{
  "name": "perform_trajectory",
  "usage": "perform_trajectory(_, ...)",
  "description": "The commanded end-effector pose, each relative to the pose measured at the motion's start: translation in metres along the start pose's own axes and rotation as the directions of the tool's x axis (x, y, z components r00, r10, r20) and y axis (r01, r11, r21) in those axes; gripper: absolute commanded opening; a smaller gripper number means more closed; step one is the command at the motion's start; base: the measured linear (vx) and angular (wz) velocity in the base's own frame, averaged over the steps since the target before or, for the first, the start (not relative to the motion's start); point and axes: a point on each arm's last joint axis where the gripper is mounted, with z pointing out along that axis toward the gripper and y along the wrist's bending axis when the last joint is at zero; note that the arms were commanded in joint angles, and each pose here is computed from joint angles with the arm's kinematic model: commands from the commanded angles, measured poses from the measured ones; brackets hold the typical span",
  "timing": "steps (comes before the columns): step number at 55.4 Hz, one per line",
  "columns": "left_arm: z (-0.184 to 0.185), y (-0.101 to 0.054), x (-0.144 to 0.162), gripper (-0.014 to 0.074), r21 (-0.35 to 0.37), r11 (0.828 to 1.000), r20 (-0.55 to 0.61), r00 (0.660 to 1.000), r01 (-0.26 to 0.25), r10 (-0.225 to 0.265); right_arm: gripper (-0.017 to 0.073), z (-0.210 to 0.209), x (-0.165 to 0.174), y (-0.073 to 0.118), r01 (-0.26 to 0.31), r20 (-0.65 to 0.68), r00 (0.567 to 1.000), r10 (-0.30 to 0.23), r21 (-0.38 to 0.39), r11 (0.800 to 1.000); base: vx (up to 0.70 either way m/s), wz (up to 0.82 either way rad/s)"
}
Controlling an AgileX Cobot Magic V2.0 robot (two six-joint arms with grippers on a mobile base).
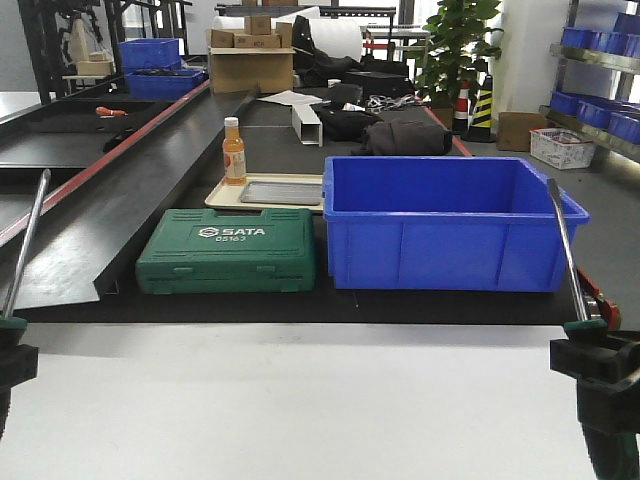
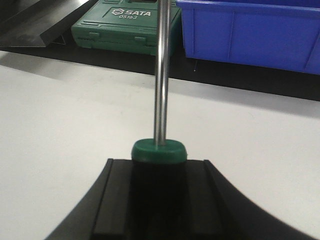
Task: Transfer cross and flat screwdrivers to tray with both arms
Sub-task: 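Hold both screwdrivers upright while the base turns away from the table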
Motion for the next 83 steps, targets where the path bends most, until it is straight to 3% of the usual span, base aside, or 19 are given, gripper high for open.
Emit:
perform_trajectory(1, -0.0088, -0.0017, -0.0175, -0.0003, 0.002, 1.000, 0.129, 0.991, 0.021, -0.021, -0.0008, -0.0092, -0.0173, 0.0009, 0.004, 0.125, 0.992, -0.005, 0.008, 1.000, -0.18, 0.05)
perform_trajectory(42, -0.0088, -0.0017, -0.0175, -0.0003, 0.002, 1.000, 0.129, 0.991, 0.021, -0.021, -0.0008, -0.0093, -0.0172, 0.0009, 0.004, 0.125, 0.992, -0.005, 0.008, 1.000, -0.23, -0.11)
perform_trajectory(83, -0.0088, -0.0017, -0.0175, -0.0003, 0.002, 1.000, 0.129, 0.991, 0.021, -0.021, -0.0008, -0.0092, -0.0172, 0.0009, 0.004, 0.124, 0.992, -0.005, 0.008, 1.000, -0.24, -0.50)
